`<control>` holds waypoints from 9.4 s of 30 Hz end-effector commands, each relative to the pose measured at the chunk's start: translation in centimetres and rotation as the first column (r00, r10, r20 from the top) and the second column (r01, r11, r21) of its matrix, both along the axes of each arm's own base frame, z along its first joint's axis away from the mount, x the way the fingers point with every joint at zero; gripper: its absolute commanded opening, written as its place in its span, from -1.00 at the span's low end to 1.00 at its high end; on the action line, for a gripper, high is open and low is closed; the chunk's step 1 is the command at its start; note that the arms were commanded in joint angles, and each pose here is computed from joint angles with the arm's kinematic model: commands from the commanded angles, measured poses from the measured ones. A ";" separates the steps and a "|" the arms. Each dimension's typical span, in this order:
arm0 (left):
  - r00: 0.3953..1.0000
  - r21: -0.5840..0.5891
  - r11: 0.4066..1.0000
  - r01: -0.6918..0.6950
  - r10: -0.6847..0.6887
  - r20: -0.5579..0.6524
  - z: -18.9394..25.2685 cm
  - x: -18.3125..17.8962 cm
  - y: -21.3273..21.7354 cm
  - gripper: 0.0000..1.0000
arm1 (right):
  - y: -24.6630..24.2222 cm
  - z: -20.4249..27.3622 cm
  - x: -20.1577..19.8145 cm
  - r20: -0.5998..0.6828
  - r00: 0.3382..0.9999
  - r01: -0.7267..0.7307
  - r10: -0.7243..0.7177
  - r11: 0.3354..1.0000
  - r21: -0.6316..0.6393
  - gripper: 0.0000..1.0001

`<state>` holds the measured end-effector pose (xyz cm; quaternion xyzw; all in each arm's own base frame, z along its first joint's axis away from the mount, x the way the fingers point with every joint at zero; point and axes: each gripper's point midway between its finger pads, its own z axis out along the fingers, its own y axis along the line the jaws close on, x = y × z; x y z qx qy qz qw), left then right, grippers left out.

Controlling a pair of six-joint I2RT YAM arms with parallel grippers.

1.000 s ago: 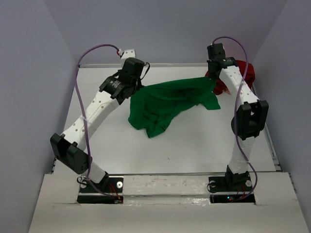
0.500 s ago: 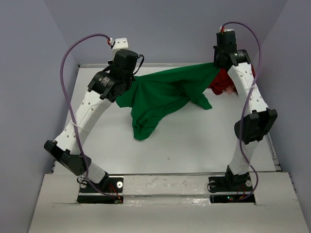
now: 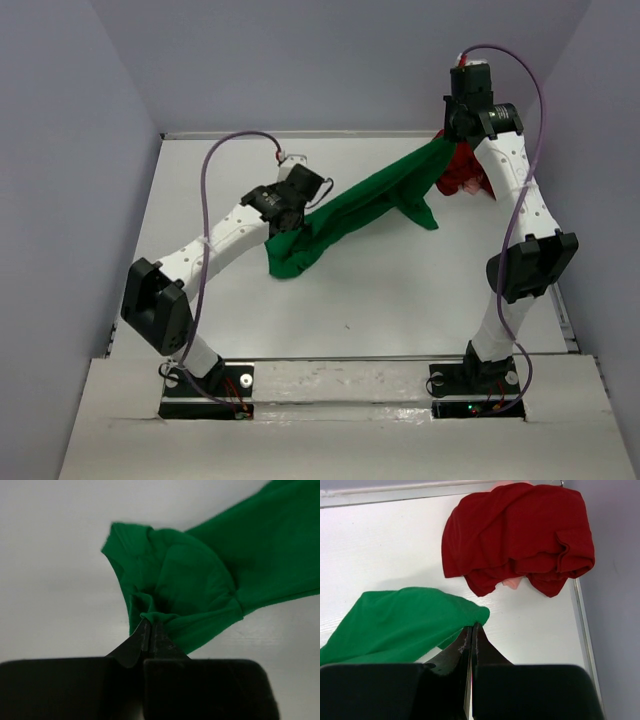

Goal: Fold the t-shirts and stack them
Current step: Flatten the tshirt out

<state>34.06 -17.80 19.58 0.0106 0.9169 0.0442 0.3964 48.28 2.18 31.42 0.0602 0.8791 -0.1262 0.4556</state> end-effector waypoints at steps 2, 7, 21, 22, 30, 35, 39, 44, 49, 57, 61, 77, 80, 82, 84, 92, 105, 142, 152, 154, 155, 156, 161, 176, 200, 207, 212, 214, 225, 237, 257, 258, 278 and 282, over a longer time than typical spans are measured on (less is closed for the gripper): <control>0.990 -0.118 0.993 0.014 -0.031 -0.139 -8.5 -4.9 -5.5 -1.00 | -0.6 2.1 -0.2 0.051 0.999 0.010 -0.010 1.000 0.005 -1.00; 0.982 -0.086 0.996 0.014 -0.030 -0.186 -12.0 -7.8 -7.1 -1.00 | -0.3 1.5 0.2 0.035 0.999 -0.001 0.000 1.000 0.011 -1.00; 0.996 -0.132 0.991 -0.039 0.028 -0.086 -7.7 -7.2 -6.7 0.45 | 0.3 0.1 0.6 0.008 1.000 -0.021 0.021 0.999 0.026 -1.00; 0.996 -0.141 0.989 -0.046 0.034 -0.085 -7.6 -7.3 -6.7 0.63 | 0.3 0.0 0.7 0.006 1.000 -0.021 0.021 0.999 0.027 -1.00; 0.996 -0.152 0.988 -0.020 0.006 -0.093 -8.2 -8.3 -7.6 0.57 | 0.5 -0.5 0.7 -0.005 1.000 -0.027 0.027 0.999 0.033 -1.00; 0.985 -0.187 0.976 0.113 -0.135 -0.111 -8.8 -8.8 -10.2 0.46 | 0.5 -0.8 0.8 -0.011 1.000 -0.027 0.027 0.999 0.035 -1.00; 0.968 -0.179 0.966 0.186 -0.211 -0.135 -9.8 -9.1 -12.5 0.45 | 0.6 -1.0 0.8 -0.016 0.999 -0.031 0.031 0.999 0.036 -1.00; 0.967 -0.144 0.974 0.176 -0.199 -0.161 -11.1 -9.0 -13.1 0.42 | 0.6 -1.0 0.6 -0.017 0.999 -0.033 0.033 0.999 0.033 -1.00; 0.984 -0.093 0.993 0.068 -0.082 -0.159 -11.7 -9.1 -10.3 0.36 | 0.5 -0.9 0.6 -0.012 0.999 -0.033 0.034 0.999 0.031 -1.00; 0.986 -0.087 0.993 -0.086 0.072 -0.147 -11.7 -8.9 -5.0 0.36 | 0.8 -1.5 0.8 -0.024 0.999 -0.042 0.043 0.998 0.040 -1.00; 0.979 -0.071 0.988 -0.134 0.121 -0.162 -12.6 -9.2 -2.9 0.36 | 0.8 -1.1 0.7 -0.016 0.999 -0.045 0.046 0.998 0.038 -1.00; 0.986 -0.099 0.991 -0.092 0.077 -0.150 -12.1 -9.1 -3.0 0.30 | 0.9 -1.3 0.8 -0.019 0.999 -0.048 0.048 0.998 0.041 -1.00; 0.993 -0.119 0.992 -0.048 0.035 -0.113 -10.3 -8.7 -4.4 0.28 | 0.8 -1.4 0.8 -0.023 0.999 -0.047 0.048 0.998 0.039 -1.00; 0.995 -0.133 0.991 -0.013 0.000 -0.097 -9.2 -8.5 -5.7 0.27 | 0.9 -1.5 0.8 -0.025 0.999 -0.047 0.048 0.998 0.041 -1.00; 0.996 -0.145 0.989 0.019 -0.032 -0.089 -8.7 -8.6 -6.6 0.27 | 0.9 -1.6 0.8 -0.027 0.998 -0.047 0.048 0.998 0.040 -1.00; 0.980 -0.156 0.978 0.141 -0.160 -0.119 -9.9 -9.5 -11.5 0.26 | 0.9 -1.5 0.9 -0.027 0.999 -0.046 0.047 0.998 0.042 -1.00; 0.956 -0.146 0.966 0.211 -0.235 -0.173 -13.5 -9.1 -15.2 0.26 | 1.0 -1.2 0.7 -0.020 0.998 -0.052 0.053 0.998 0.045 -1.00; 0.959 -0.081 0.982 0.171 -0.185 -0.214 -16.3 -7.4 -15.6 -0.23 | 1.4 -1.0 0.7 -0.010 0.997 -0.077 0.078 0.995 0.062 -1.00; 0.960 -0.071 0.987 0.146 -0.158 -0.231 -17.5 -7.0 -14.8 -0.43 | 1.6 -0.9 0.6 -0.007 0.996 -0.083 0.084 0.994 0.070 -1.00; 0.959 -0.068 0.987 0.143 -0.155 -0.235 -17.8 -7.0 -14.7 -0.55 | 1.7 -0.9 0.6 -0.006 0.996 -0.086 0.087 0.994 0.074 -1.00; 0.959 -0.070 0.987 0.144 -0.156 -0.235 -17.9 -6.9 -14.8 -0.59 | 1.7 -0.8 0.6 -0.006 0.996 -0.086 0.087 0.994 0.074 -1.00; 0.958 -0.070 0.987 0.142 -0.155 -0.241 -18.1 -7.0 -14.6 -0.64 | 1.7 -0.8 0.5 -0.006 0.996 -0.087 0.087 0.994 0.073 -1.00; 0.960 -0.061 0.988 0.139 -0.149 -0.238 -17.9 -7.0 -14.3 -0.96 | 1.7 -1.2 0.5 -0.014 0.996 -0.086 0.087 0.993 0.076 -1.00; 0.978 -0.008 0.999 -0.047 0.048 0.203 7.2 -4.4 -5.7 -1.00 | 0.2 3.1 -0.7 0.080 0.996 -0.030 0.027 0.999 0.040 -1.00; 0.791 -0.306 0.951 -0.036 0.214 0.573 31.4 -13.4 12.5 -1.00 | -3.0 23.2 -17.9 0.536 0.843 0.008 -0.031 0.999 0.045 -1.00; 0.688 -0.397 0.918 0.007 0.284 0.668 36.7 -15.5 16.6 -1.00 | -3.7 26.1 -21.5 0.610 0.792 0.001 -0.038 0.998 0.060 -1.00; 0.672 -0.295 0.955 -0.003 0.221 0.707 38.3 -13.6 14.5 -1.00 | -2.7 25.4 -19.1 0.585 0.811 -0.015 -0.015 0.999 0.046 -1.00; 0.681 -0.236 0.971 -0.042 0.201 0.704 38.2 -12.5 13.4 -1.00 | -1.8 24.2 -16.9 0.551 0.834 -0.023 0.000 0.999 0.035 -1.00; 0.752 -0.037 0.999 0.024 0.006 0.660 34.0 -7.8 5.5 -0.95 | -0.1 20.8 -12.5 0.458 0.889 -0.030 0.025 1.000 0.003 -1.00; 0.901 0.032 0.949 0.314 -0.309 0.304 12.2 -1.8 -9.0 -1.00 | 0.4 18.9 -11.8 0.402 0.915 -0.023 0.030 0.999 -0.022 -1.00; 0.894 -0.005 0.895 0.446 -0.446 -0.039 -10.3 -3.8 -19.6 -0.77 | 3.4 15.7 -10.2 0.310 0.947 -0.075 0.091 0.995 -0.063 -1.00; 0.897 0.000 0.897 0.441 -0.441 -0.032 -10.1 -3.7 -19.5 -0.62 | 3.4 15.6 -10.1 0.308 0.947 -0.073 0.090 0.995 -0.064 -1.00; 0.956 -0.246 0.926 0.284 -0.295 -0.005 -8.9 -2.7 -11.4 0.40 | 3.9 15.0 -9.8 0.301 0.948 -0.092 0.106 0.994 -0.059 -1.00; 0.939 -0.352 0.883 0.311 -0.342 -0.027 -10.0 -3.0 -12.0 0.36 | 3.8 15.3 -10.1 0.311 0.945 -0.092 0.105 0.994 -0.057 -1.00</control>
